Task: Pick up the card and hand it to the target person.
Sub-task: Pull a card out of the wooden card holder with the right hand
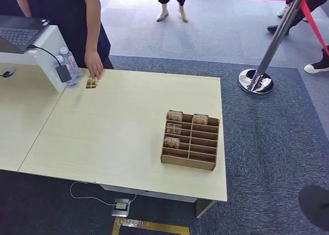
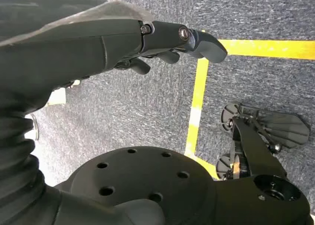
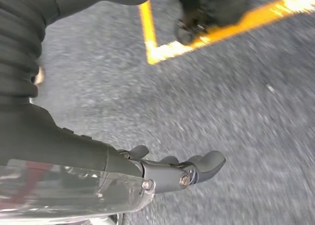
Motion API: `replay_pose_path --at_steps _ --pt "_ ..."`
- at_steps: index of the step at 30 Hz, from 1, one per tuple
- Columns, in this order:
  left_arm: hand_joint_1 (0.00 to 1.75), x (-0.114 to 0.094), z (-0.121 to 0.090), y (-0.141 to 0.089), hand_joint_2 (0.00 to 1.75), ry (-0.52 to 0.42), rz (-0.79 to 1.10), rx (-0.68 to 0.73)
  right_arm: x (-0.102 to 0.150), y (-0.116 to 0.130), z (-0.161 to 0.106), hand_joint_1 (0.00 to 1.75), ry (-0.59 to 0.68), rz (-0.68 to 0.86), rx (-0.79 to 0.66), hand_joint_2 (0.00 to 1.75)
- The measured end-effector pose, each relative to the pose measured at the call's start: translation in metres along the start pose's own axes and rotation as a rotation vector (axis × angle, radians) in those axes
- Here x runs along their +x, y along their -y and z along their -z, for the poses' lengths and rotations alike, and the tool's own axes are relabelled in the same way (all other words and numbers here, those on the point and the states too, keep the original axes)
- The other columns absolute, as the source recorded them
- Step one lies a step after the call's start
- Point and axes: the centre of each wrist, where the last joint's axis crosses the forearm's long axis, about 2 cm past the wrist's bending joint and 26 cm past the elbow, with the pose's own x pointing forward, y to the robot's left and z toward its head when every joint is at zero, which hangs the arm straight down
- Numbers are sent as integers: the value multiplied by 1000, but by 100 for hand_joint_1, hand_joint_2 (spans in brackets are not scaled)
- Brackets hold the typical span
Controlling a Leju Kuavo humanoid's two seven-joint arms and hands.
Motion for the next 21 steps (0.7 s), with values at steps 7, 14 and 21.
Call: replay_pose_path --at_steps 7,14,21 --pt "0 0 0 0 175 0 0 0 1 -1 1 0 2 -4 4 175" --pt "0 0 0 0 175 0 0 0 1 -1 3 0 3 -11 9 175" --pt "0 0 0 0 175 0 0 0 2 -2 6 0 6 -18 13 175"
